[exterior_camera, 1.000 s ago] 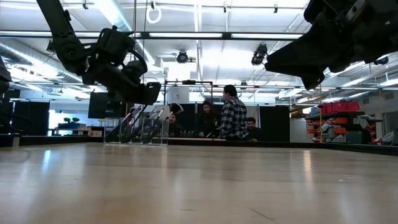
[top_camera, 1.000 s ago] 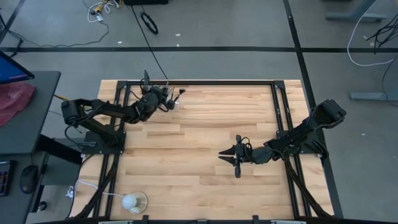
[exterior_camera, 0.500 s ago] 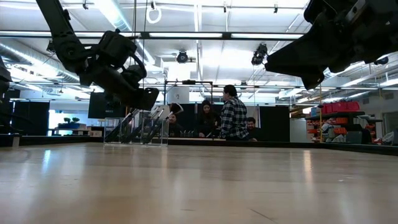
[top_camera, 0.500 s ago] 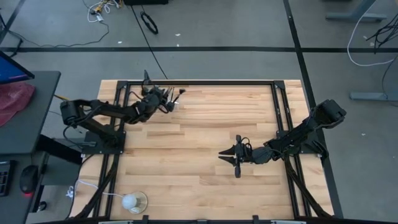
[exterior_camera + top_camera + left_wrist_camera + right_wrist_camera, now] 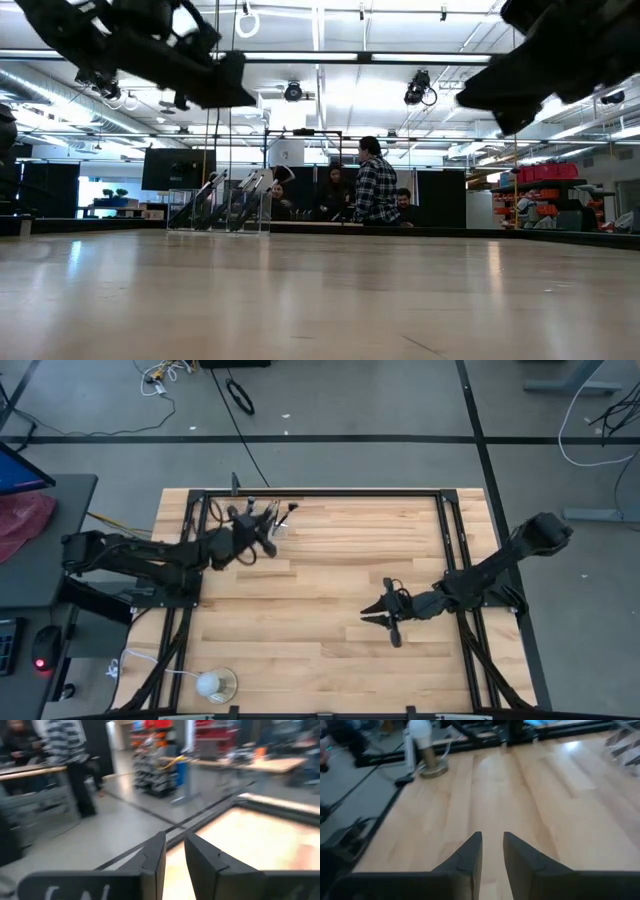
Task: Put items in baskets/containers
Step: Return to Home Position
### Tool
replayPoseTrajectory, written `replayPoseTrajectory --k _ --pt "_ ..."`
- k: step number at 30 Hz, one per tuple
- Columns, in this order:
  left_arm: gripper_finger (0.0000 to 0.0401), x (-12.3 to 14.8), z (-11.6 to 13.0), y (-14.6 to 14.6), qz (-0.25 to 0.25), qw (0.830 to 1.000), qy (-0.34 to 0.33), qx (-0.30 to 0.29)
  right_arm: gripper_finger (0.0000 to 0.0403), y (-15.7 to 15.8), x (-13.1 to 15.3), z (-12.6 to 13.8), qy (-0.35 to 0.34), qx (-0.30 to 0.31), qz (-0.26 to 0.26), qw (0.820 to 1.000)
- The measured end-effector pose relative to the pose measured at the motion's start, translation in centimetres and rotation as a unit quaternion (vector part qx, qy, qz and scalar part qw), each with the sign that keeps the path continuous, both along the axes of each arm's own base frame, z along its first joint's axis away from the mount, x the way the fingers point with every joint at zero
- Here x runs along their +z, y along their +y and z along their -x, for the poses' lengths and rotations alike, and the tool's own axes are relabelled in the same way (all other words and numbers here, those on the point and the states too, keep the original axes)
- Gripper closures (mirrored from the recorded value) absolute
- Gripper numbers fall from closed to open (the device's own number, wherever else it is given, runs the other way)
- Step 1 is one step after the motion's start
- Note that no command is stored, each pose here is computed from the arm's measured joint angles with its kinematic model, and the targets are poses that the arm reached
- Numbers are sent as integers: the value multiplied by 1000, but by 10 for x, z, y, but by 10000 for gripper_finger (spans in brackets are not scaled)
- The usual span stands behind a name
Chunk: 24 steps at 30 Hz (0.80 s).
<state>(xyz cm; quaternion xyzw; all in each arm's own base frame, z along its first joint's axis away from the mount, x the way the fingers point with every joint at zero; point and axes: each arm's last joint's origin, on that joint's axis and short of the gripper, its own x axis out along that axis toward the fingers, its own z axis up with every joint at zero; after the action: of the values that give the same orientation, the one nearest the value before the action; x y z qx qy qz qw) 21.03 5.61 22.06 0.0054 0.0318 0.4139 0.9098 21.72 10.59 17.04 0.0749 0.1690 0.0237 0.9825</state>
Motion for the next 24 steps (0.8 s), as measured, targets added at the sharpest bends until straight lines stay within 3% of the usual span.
replayPoseTrajectory --k 5,11,19,24 --pt "346 4 -3 -34 6 997 -14 -79 335 -18 27 23 19 36 9 999" --pt "361 -2 -6 -57 29 991 -12 -131 379 -55 54 60 8 7 8 1000" --pt "367 -1 -6 -66 36 988 -20 -149 398 -83 34 97 -96 56 -59 992" --pt "367 -1 -6 -66 36 988 -18 -149 401 -96 18 105 -116 73 -69 988"
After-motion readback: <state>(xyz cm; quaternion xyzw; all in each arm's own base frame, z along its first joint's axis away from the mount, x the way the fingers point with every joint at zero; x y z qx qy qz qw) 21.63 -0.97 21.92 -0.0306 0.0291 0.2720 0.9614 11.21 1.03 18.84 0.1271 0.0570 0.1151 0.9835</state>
